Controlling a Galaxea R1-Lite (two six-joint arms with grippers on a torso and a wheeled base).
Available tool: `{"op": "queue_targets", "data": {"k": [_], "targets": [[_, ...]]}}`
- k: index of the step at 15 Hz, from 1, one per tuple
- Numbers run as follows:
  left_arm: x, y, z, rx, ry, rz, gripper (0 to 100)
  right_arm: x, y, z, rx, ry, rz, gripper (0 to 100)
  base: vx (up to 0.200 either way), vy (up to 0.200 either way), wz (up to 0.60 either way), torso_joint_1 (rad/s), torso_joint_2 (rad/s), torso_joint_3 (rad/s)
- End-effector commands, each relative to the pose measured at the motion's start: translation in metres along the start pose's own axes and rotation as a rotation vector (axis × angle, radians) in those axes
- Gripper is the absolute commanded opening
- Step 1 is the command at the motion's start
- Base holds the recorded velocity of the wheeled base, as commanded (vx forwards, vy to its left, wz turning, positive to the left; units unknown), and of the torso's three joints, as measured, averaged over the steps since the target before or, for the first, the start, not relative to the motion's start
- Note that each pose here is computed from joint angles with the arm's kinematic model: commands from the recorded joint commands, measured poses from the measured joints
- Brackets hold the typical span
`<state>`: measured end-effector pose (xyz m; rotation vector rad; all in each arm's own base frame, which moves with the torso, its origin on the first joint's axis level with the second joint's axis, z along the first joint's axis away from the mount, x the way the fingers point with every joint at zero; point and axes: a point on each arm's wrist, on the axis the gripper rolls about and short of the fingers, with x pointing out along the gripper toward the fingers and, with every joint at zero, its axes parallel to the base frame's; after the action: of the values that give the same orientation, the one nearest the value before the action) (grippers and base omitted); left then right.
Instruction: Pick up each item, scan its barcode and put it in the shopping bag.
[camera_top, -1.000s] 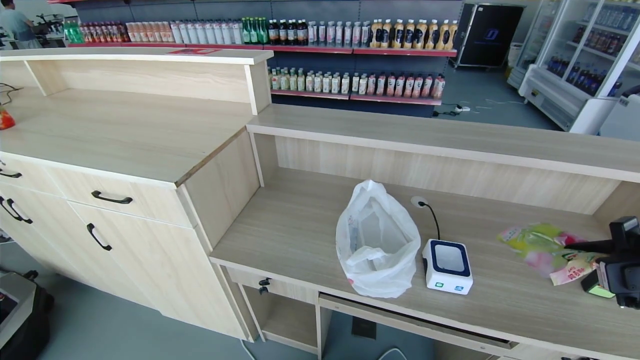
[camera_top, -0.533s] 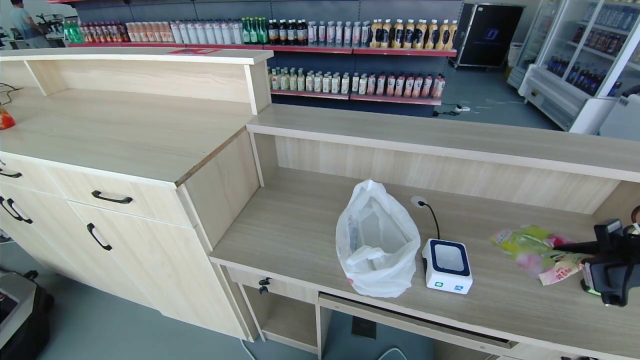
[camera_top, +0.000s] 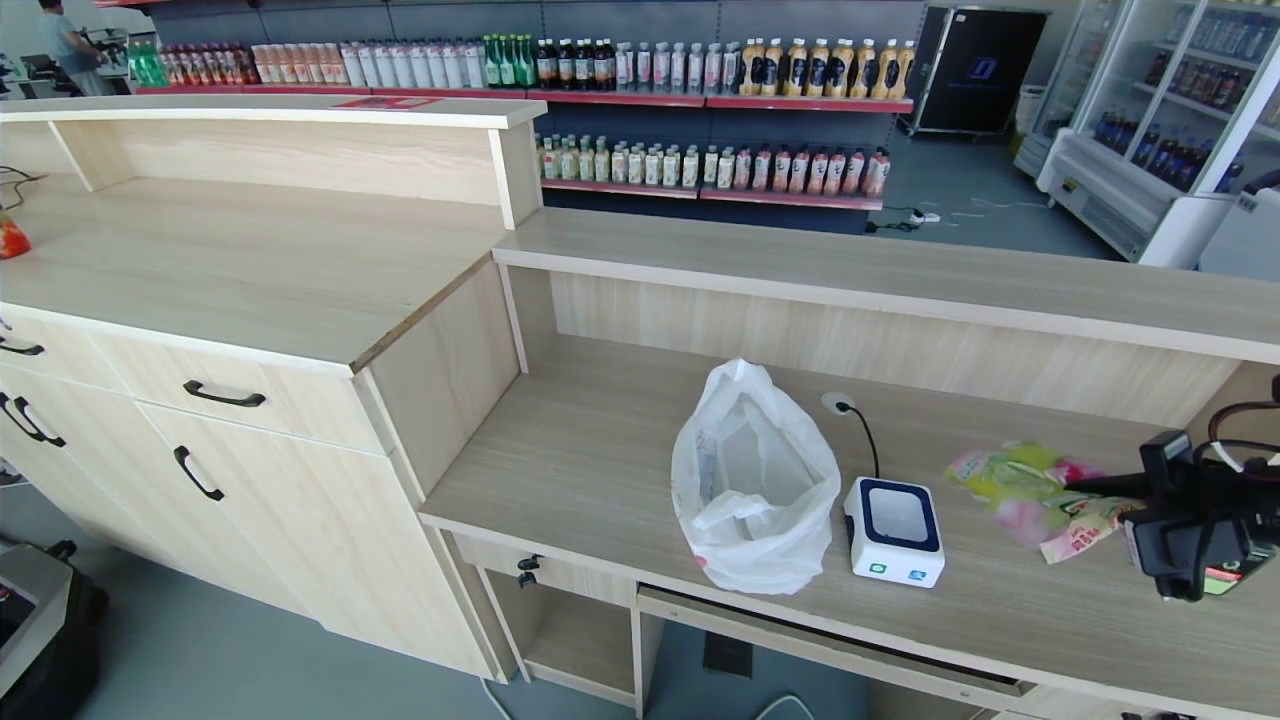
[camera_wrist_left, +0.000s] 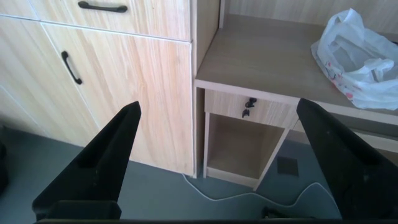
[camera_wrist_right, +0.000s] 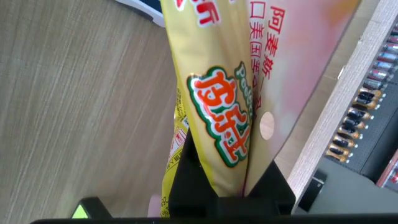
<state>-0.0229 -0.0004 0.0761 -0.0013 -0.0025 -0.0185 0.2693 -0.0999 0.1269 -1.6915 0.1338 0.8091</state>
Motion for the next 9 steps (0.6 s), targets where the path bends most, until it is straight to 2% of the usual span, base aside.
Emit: {"op": "queue_targets", "data": {"k": [1, 9], "targets": [[0.000, 0.000, 0.000, 0.000, -0.001, 0.000, 100, 0.006, 0.004, -0.001, 0.010, -0.012, 0.013, 0, 0.000, 0.000, 0.00, 0.000, 0.00, 0.000], [0.000, 0.000, 0.000, 0.000, -0.001, 0.000, 100, 0.027, 0.003, -0.003, -0.021, -0.033, 0.002, 0, 0.000, 0.000, 0.00, 0.000, 0.00, 0.000]]}}
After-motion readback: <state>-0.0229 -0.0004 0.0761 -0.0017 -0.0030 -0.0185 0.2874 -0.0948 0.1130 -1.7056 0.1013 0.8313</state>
